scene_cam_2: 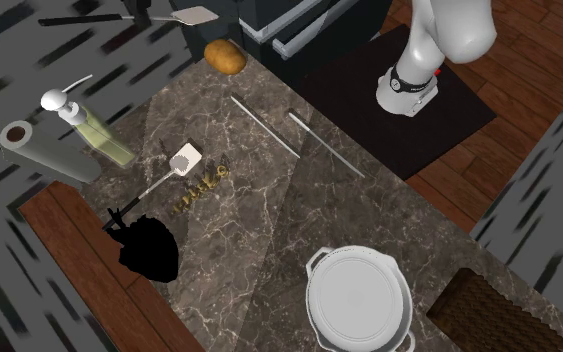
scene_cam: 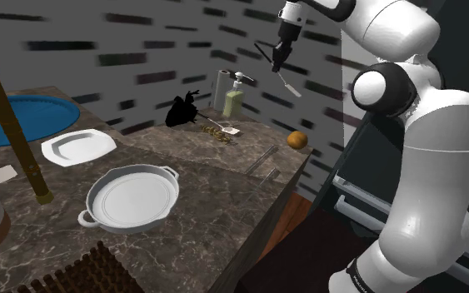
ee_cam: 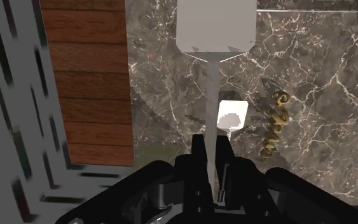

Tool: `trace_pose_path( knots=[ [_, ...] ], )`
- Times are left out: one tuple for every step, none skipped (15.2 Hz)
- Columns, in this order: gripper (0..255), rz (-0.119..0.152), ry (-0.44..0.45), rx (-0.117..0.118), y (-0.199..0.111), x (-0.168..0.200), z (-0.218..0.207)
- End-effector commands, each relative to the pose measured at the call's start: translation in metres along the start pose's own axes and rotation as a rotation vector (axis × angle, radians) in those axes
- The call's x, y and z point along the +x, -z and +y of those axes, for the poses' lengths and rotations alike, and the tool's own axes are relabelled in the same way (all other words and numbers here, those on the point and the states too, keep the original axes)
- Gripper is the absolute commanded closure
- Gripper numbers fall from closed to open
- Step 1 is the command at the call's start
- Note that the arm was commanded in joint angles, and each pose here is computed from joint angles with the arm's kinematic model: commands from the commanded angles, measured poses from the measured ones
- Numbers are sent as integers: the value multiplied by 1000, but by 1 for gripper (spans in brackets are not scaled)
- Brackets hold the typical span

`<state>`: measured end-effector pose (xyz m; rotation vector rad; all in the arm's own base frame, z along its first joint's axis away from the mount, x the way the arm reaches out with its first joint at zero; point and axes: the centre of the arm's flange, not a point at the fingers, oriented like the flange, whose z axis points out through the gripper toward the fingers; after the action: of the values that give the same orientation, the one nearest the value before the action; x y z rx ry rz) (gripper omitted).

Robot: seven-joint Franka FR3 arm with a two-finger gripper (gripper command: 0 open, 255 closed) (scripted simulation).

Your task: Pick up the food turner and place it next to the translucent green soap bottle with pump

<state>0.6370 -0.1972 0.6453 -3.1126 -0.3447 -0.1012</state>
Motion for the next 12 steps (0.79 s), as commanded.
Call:
trace_pose_path(
  knots=[
    [255, 1, 2, -1, -9, 1, 7],
    [255, 1, 2, -1, -15, 1, 7],
    [255, 1, 2, -1, -20, 1, 7],
    [255, 1, 2, -1, -25, 0, 7],
    [255, 1, 2, -1, -31, 0, 7],
    [255, 1, 2, -1, -36, 0, 7],
    [255, 1, 2, -1, -41, -1, 7],
    [255, 1, 2, -1, -46, -1, 7],
    [255, 1, 2, -1, -52, -1, 7],
    [255, 1, 2, -1, -57, -2, 7],
    [255, 1, 2, -1, -62, -2, 7],
    [255, 1, 2, -1, -67, -2, 7]
  ],
)
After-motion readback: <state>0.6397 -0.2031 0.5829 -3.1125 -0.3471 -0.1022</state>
